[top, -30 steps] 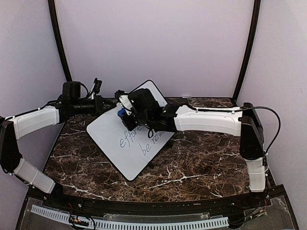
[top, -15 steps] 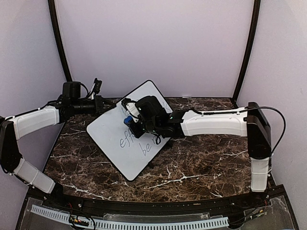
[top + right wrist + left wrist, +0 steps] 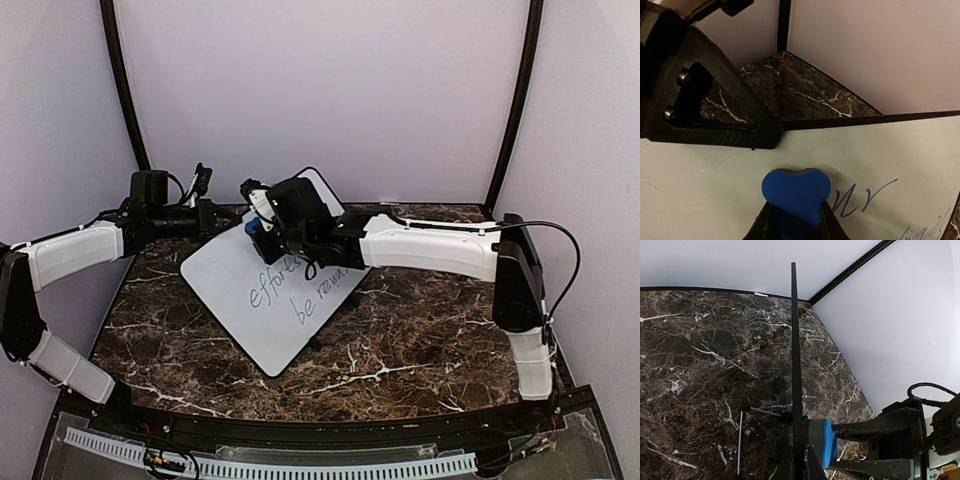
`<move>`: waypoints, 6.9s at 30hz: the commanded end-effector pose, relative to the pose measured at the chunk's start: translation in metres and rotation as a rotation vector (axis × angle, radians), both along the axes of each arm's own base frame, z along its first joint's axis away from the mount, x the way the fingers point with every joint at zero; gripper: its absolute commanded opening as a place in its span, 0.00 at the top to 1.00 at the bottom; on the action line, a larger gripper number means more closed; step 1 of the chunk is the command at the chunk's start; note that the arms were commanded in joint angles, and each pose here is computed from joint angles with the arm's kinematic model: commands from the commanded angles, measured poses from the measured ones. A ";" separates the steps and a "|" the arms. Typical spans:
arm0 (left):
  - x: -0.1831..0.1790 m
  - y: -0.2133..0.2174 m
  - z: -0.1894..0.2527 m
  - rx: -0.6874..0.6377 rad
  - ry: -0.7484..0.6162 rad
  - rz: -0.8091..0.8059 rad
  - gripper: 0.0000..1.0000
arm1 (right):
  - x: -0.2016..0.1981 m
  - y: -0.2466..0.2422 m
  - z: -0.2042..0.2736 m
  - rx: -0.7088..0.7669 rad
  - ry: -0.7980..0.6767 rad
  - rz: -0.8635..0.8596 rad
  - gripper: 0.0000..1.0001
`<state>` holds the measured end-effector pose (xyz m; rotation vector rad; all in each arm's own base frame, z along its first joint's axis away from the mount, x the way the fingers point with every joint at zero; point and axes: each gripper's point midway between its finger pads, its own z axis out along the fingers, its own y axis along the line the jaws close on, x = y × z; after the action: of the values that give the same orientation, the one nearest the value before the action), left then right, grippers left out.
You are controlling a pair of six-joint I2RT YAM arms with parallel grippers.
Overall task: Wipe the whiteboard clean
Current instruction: Erase the whiteboard at the center of the board.
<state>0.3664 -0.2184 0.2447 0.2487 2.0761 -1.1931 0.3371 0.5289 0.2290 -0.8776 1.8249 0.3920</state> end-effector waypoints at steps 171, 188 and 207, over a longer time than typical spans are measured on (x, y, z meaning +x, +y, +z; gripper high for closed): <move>-0.017 -0.010 0.044 -0.061 -0.140 -0.084 1.00 | 0.016 -0.063 -0.073 -0.091 0.127 -0.034 0.80; -0.018 -0.009 0.046 -0.060 -0.148 -0.084 1.00 | 0.044 -0.054 -0.051 -0.081 0.060 -0.083 0.80; -0.018 -0.010 0.045 -0.062 -0.145 -0.084 1.00 | 0.066 -0.048 -0.037 -0.062 0.020 -0.123 0.80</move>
<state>0.3681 -0.2152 0.2429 0.2207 2.0829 -1.1818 0.3844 0.4765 0.2091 -0.7890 1.8818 0.3188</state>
